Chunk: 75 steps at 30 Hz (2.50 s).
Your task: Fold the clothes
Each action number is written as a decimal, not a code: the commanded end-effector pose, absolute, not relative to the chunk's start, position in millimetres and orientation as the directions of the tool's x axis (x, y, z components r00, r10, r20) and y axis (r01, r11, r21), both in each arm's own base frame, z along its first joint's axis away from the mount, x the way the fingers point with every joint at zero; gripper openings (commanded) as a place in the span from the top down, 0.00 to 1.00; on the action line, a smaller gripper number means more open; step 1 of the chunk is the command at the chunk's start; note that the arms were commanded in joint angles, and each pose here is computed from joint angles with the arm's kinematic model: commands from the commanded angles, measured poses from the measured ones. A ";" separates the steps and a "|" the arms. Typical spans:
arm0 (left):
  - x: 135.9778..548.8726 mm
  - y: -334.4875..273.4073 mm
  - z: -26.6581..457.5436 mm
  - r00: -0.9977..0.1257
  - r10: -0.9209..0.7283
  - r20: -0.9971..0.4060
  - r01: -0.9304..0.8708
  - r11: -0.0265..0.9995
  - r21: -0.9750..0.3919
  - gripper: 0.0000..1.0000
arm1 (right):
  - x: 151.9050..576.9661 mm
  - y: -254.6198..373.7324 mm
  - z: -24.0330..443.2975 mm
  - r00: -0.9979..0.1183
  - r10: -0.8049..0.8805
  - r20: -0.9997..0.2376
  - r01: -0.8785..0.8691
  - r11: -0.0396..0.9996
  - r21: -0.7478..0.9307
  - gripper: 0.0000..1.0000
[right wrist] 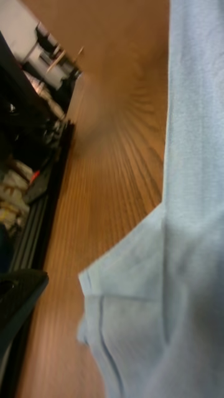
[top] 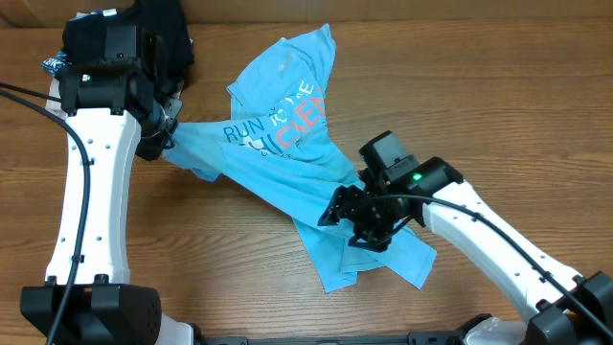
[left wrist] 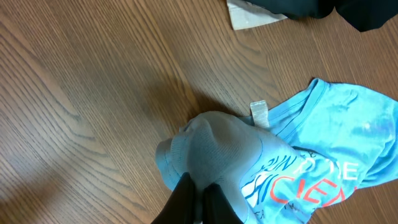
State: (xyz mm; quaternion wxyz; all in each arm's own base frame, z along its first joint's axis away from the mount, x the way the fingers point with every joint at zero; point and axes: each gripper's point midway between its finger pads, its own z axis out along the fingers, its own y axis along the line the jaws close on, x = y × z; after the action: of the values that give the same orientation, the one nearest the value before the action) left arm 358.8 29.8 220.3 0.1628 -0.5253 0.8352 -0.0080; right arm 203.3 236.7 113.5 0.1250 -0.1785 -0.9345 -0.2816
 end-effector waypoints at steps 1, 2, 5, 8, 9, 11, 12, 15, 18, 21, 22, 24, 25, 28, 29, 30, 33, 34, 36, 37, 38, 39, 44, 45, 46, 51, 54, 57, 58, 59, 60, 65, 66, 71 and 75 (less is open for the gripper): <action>359.1 37.4 238.6 -0.375 -0.872 -0.315 -0.868 0.450 -0.212 0.95 | 203.0 242.7 110.3 -0.818 0.423 0.391 0.565 0.718 0.406 0.16; 358.7 37.2 239.4 -0.374 -0.872 -0.315 -0.867 0.450 -0.215 0.95 | 203.7 244.9 109.1 -0.799 0.458 0.390 0.594 0.704 0.390 0.13; 357.0 35.9 243.3 -0.369 -0.875 -0.312 -0.865 0.447 -0.229 0.95 | 207.2 249.8 107.1 -0.771 0.517 0.371 0.634 0.677 0.374 0.11; 353.7 35.9 251.6 -0.352 -0.880 -0.319 -0.863 0.437 -0.254 0.96 | 211.5 253.4 105.1 -0.733 0.583 0.351 0.680 0.639 0.358 0.10; 352.4 36.0 254.4 -0.349 -0.880 -0.322 -0.861 0.437 -0.261 0.95 | 212.3 253.8 104.5 -0.717 0.604 0.347 0.697 0.625 0.351 0.11; 349.0 35.9 262.1 -0.342 -0.880 -0.331 -0.855 0.438 -0.280 0.95 | 212.4 253.0 102.6 -0.683 0.646 0.341 0.730 0.599 0.329 0.10; 347.5 36.0 264.5 -0.340 -0.880 -0.333 -0.853 0.437 -0.285 0.95 | 212.2 252.3 101.4 -0.669 0.663 0.336 0.743 0.588 0.319 0.10; 342.3 36.0 274.4 -0.330 -0.879 -0.344 -0.844 0.438 -0.309 0.95 | 212.5 249.3 96.8 -0.631 0.711 0.310 0.775 0.561 0.292 0.09; 336.3 35.9 282.3 -0.322 -0.880 -0.350 -0.838 0.437 -0.327 0.95 | 215.6 249.6 90.4 -0.580 0.759 0.296 0.813 0.516 0.269 0.04; 333.1 35.7 285.4 -0.318 -0.881 -0.351 -0.837 0.434 -0.333 0.95 | 220.2 260.4 84.1 -0.569 0.761 0.313 0.821 0.500 0.277 0.02; 332.6 35.6 285.4 -0.318 -0.881 -0.350 -0.837 0.434 -0.332 0.95 | 221.0 265.2 82.0 -0.569 0.757 0.321 0.820 0.498 0.281 0.02; 330.7 35.7 284.6 -0.321 -0.881 -0.348 -0.840 0.434 -0.326 0.95 | 219.4 273.8 75.4 -0.542 0.767 0.343 0.840 0.475 0.263 0.00; 329.8 35.7 284.2 -0.323 -0.881 -0.347 -0.841 0.435 -0.322 0.94 | 217.6 277.3 71.9 -0.526 0.774 0.353 0.850 0.464 0.250 0.00; 327.2 35.7 282.9 -0.327 -0.881 -0.343 -0.845 0.435 -0.312 0.95 | 212.2 284.9 62.2 -0.486 0.793 0.366 0.874 0.438 0.212 0.00; 326.4 35.8 282.6 -0.328 -0.881 -0.342 -0.846 0.435 -0.309 0.95 | 211.3 285.4 60.8 -0.484 0.796 0.364 0.875 0.437 0.208 0.00; 325.7 35.7 282.2 -0.329 -0.881 -0.341 -0.847 0.435 -0.306 0.94 | 211.1 285.4 59.5 -0.487 0.797 0.357 0.874 0.440 0.208 0.00; 325.1 36.3 282.1 -0.329 -0.880 -0.343 -0.848 0.435 -0.303 0.94 | 217.5 279.9 57.1 -0.485 0.817 0.313 0.873 0.433 0.222 0.00; 324.9 36.3 282.0 -0.329 -0.880 -0.342 -0.848 0.435 -0.302 0.94 | 220.7 277.5 56.3 -0.476 0.828 0.294 0.877 0.424 0.227 0.00; 324.8 36.1 281.9 -0.330 -0.880 -0.341 -0.848 0.435 -0.302 0.94 | 226.9 271.9 53.9 -0.429 0.865 0.262 0.898 0.376 0.228 0.00; 324.7 35.7 281.8 -0.331 -0.881 -0.339 -0.848 0.435 -0.302 0.94 | 228.8 270.9 52.9 -0.409 0.876 0.256 0.906 0.357 0.228 0.00; 324.7 35.7 281.8 -0.331 -0.881 -0.339 -0.848 0.435 -0.302 0.94 | 230.4 271.3 51.5 -0.394 0.883 0.256 0.912 0.342 0.227 0.00; 324.5 35.7 281.7 -0.331 -0.881 -0.339 -0.849 0.435 -0.301 0.94 | 231.8 272.4 50.3 -0.388 0.885 0.258 0.914 0.334 0.229 0.00; 322.6 35.7 280.8 -0.334 -0.881 -0.336 -0.851 0.435 -0.294 0.94 | 239.6 282.6 33.9 -0.384 0.883 0.269 0.916 0.327 0.233 0.00; 322.0 35.7 280.5 -0.335 -0.881 -0.335 -0.852 0.435 -0.292 0.94 | 240.8 283.9 29.2 -0.370 0.888 0.272 0.922 0.315 0.226 0.00; 321.4 35.7 280.2 -0.336 -0.881 -0.334 -0.853 0.435 -0.289 0.94 | 241.4 284.4 25.3 -0.363 0.892 0.272 0.925 0.309 0.220 0.00; 319.2 35.7 279.3 -0.340 -0.880 -0.331 -0.855 0.436 -0.281 0.94 | 245.3 285.7 13.8 -0.361 0.896 0.259 0.925 0.309 0.219 0.00; 318.8 35.8 279.1 -0.343 -0.879 -0.332 -0.855 0.438 -0.278 0.94 | 249.5 281.5 13.0 -0.357 0.905 0.229 0.923 0.305 0.232 0.00; 318.2 37.1 279.1 -0.341 -0.878 -0.337 -0.857 0.438 -0.273 0.94 | 254.3 269.8 10.6 -0.344 0.924 0.166 0.923 0.300 0.240 0.14; 318.1 37.3 279.1 -0.341 -0.877 -0.338 -0.857 0.438 -0.272 0.93 | 255.2 267.0 10.1 -0.344 0.927 0.150 0.922 0.303 0.242 0.19; 318.1 37.3 279.1 -0.344 -0.875 -0.340 -0.855 0.442 -0.270 0.93 | 255.8 265.3 9.8 -0.341 0.929 0.142 0.922 0.302 0.242 0.23; 318.1 37.4 279.1 -0.348 -0.873 -0.341 -0.854 0.445 -0.269 0.94 | 256.1 263.6 9.5 -0.339 0.931 0.134 0.922 0.301 0.242 0.26; 317.4 38.2 279.0 -0.352 -0.870 -0.346 -0.854 0.450 -0.262 0.94 | 260.1 246.5 7.3 -0.326 0.941 0.087 0.927 0.300 0.223 0.43; 317.3 39.0 279.2 -0.351 -0.868 -0.350 -0.854 0.450 -0.260 0.94 | 261.2 243.3 6.9 -0.330 0.940 0.081 0.926 0.306 0.219 0.45; 314.5 42.1 278.8 -0.349 -0.865 -0.360 -0.860 0.448 -0.243 0.94 | 277.9 225.0 8.8 -0.391 0.919 0.052 0.900 0.370 0.230 0.55; 312.8 46.3 279.1 -0.343 -0.860 -0.378 -0.866 0.445 -0.227 0.94 | 297.9 211.0 22.3 -0.448 0.894 0.028 0.864 0.424 0.273 0.57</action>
State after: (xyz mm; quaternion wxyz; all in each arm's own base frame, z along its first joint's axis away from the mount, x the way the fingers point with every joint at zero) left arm 316.3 33.7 262.6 0.1929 -0.5263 0.8280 -0.0120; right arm 279.2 224.3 7.6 -0.0286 -0.5616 -0.8191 -0.1135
